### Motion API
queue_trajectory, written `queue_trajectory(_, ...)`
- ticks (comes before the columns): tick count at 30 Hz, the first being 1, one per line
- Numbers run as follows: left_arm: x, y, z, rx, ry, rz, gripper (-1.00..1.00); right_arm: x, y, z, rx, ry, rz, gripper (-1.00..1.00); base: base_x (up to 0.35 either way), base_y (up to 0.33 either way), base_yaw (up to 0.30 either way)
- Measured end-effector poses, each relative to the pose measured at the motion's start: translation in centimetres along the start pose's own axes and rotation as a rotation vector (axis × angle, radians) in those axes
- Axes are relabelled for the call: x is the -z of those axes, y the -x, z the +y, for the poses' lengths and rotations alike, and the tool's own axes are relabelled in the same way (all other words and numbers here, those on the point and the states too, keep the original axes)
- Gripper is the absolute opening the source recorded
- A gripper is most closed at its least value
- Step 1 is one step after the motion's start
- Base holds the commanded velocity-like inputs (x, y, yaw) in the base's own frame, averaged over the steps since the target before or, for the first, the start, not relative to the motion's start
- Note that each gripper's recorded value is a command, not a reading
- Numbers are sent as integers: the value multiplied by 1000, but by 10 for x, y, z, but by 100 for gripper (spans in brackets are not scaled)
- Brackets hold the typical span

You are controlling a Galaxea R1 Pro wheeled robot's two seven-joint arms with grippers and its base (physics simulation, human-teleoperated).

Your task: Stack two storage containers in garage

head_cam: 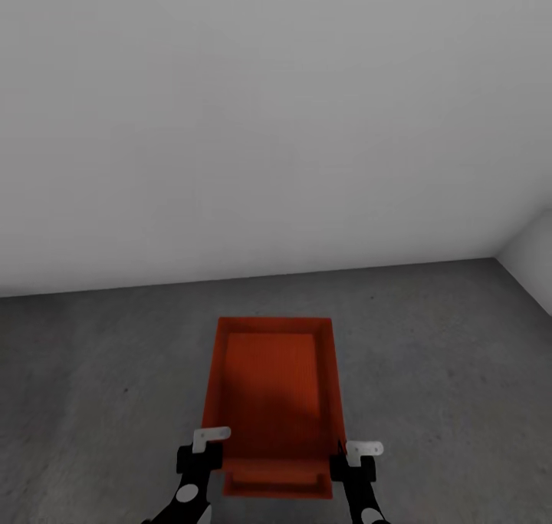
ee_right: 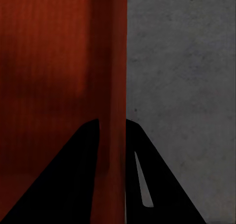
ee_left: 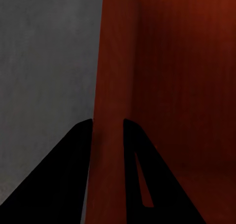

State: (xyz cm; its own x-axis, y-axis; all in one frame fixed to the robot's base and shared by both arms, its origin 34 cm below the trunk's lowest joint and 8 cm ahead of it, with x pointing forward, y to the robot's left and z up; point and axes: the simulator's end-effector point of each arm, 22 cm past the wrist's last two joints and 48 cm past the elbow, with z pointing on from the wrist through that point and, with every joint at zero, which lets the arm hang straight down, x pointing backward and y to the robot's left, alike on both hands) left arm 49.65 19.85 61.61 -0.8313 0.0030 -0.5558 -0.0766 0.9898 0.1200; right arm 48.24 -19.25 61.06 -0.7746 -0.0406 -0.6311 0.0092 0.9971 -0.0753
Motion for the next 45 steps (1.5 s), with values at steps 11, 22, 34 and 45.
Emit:
queue_trajectory(11, 0, 2, 0, 2, 1, -3, -100, -1, 2, 0, 1, 1, -3, -100, -6, 0, 0)
queue_trajectory(22, 0, 2, 0, 2, 1, -4, -100, 0, 2, 1, -1, 0, -4, -100, 0, -22, 0)
queue_trajectory(34, 0, 3, 0, 2, 1, -7, -100, -1, 3, 0, -2, 0, -7, -100, 0, -77, 0)
queue_trajectory(45, 0, 3, 0, 2, 1, -6, -100, -1, 3, 0, -1, 0, -6, -100, 0, -1, 0)
